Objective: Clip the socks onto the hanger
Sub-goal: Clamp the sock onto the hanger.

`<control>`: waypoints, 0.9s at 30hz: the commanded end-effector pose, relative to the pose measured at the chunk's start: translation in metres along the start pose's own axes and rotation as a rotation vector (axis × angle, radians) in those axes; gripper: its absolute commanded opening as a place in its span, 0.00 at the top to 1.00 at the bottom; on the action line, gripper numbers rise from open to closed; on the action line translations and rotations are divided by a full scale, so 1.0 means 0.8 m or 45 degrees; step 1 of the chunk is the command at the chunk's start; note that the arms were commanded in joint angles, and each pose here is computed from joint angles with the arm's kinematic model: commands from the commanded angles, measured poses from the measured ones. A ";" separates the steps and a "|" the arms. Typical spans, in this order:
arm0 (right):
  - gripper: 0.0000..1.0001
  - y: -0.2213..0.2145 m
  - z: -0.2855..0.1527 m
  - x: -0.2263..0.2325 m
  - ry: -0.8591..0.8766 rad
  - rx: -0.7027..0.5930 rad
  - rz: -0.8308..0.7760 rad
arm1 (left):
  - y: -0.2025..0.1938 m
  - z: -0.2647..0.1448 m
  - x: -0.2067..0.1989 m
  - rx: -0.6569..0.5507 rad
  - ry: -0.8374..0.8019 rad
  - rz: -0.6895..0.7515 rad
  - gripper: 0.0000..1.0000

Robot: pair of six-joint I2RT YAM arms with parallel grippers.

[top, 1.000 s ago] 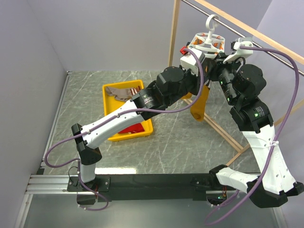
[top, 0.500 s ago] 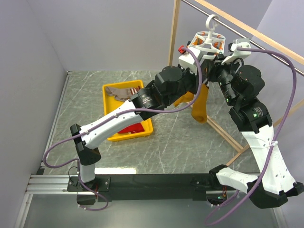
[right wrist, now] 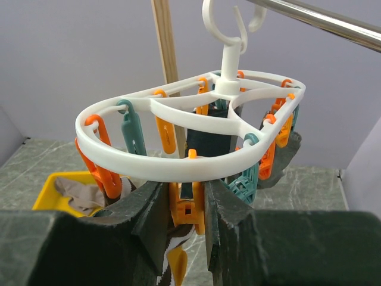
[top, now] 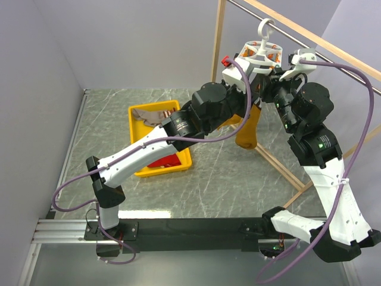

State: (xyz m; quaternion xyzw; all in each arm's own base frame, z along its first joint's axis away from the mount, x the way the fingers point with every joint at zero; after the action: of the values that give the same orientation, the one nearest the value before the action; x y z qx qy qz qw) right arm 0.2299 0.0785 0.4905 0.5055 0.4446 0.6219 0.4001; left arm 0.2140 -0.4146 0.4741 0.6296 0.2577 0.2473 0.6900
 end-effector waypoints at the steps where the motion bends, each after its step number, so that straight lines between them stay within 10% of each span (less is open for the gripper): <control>1: 0.92 0.019 -0.006 0.002 0.010 -0.057 0.026 | 0.055 -0.026 -0.001 -0.178 -0.027 -0.021 0.99; 12: 0.35 0.037 -0.019 0.015 0.058 -0.021 0.188 | 0.048 -0.028 0.004 -0.172 0.022 -0.023 0.99; 27: 0.26 0.043 -0.068 0.021 0.121 0.130 0.361 | 0.033 -0.039 0.005 -0.098 0.016 -0.057 0.93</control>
State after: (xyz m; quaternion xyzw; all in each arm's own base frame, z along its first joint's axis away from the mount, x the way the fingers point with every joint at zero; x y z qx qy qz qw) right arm 0.1883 0.0810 0.5207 0.5482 0.4218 0.6656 0.2803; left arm 0.2095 -0.4093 0.4638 0.6325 0.2623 0.2539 0.6831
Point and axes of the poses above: each gripper's point midway between its finger pads, its own z axis out along the fingers, its own x axis along the line the jaws close on, y = z × x, the point moved 9 cm from there along -z, back along the fingers, and after that the axes turned 13 degrees about z, right-handed, at the moved point
